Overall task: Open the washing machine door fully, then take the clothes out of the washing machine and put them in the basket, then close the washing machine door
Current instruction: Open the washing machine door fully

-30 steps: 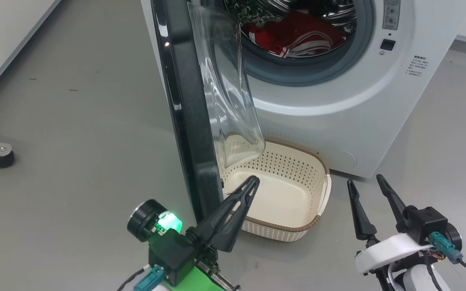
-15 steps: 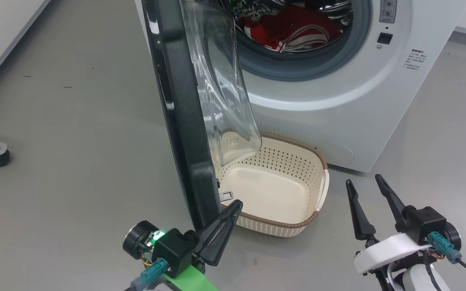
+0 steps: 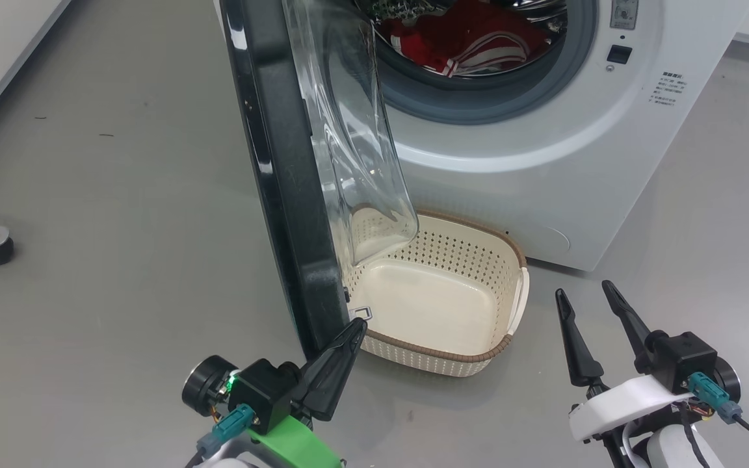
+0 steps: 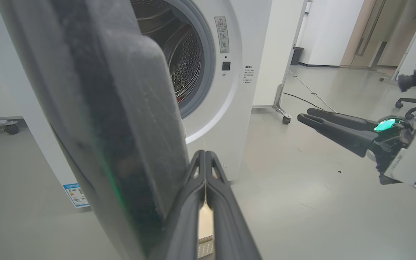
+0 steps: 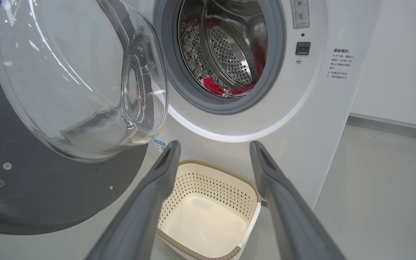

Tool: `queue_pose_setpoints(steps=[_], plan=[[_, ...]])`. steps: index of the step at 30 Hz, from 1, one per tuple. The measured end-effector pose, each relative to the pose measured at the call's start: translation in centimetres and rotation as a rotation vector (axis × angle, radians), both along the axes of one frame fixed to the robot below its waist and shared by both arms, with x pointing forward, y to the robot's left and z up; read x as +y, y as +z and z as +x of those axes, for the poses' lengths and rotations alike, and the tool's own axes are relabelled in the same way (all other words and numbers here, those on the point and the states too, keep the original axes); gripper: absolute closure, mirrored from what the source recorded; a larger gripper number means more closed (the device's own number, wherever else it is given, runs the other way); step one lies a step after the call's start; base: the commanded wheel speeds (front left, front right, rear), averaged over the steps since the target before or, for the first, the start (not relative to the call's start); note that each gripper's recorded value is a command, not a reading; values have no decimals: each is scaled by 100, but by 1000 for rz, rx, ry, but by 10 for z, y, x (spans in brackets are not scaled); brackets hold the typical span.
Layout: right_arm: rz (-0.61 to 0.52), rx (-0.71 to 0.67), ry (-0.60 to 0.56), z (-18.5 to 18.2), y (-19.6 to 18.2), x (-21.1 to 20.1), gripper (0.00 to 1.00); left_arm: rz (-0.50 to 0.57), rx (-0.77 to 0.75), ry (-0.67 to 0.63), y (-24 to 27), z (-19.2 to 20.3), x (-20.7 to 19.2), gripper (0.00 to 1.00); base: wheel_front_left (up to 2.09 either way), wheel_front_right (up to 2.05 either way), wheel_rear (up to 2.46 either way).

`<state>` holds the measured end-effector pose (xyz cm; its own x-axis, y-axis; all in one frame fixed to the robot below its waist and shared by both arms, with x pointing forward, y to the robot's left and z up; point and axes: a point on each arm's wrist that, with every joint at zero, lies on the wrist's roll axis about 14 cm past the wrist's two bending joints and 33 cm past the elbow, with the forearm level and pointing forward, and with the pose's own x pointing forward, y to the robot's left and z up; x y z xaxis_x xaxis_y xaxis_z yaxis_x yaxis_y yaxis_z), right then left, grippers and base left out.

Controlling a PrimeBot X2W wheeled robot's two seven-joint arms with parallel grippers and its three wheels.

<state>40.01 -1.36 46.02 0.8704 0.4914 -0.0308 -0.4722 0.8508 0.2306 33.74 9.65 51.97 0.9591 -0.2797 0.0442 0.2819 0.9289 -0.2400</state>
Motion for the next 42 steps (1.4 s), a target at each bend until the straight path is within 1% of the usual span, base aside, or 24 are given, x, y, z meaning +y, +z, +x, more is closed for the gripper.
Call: queue_pose_setpoints(steps=[11, 20, 42], plan=[[-4, -4, 6, 1, 0, 1, 0, -1, 7, 35, -5, 1, 6, 100, 0, 0, 0], [-7, -15, 19, 3, 3, 6, 0, -2, 15, 96, -10, -2, 20, 100, 0, 0, 0], [-5, -12, 61, 3, 1, 21, 0, 5, 26, 362, -17, -6, 88, 100, 0, 0, 0]])
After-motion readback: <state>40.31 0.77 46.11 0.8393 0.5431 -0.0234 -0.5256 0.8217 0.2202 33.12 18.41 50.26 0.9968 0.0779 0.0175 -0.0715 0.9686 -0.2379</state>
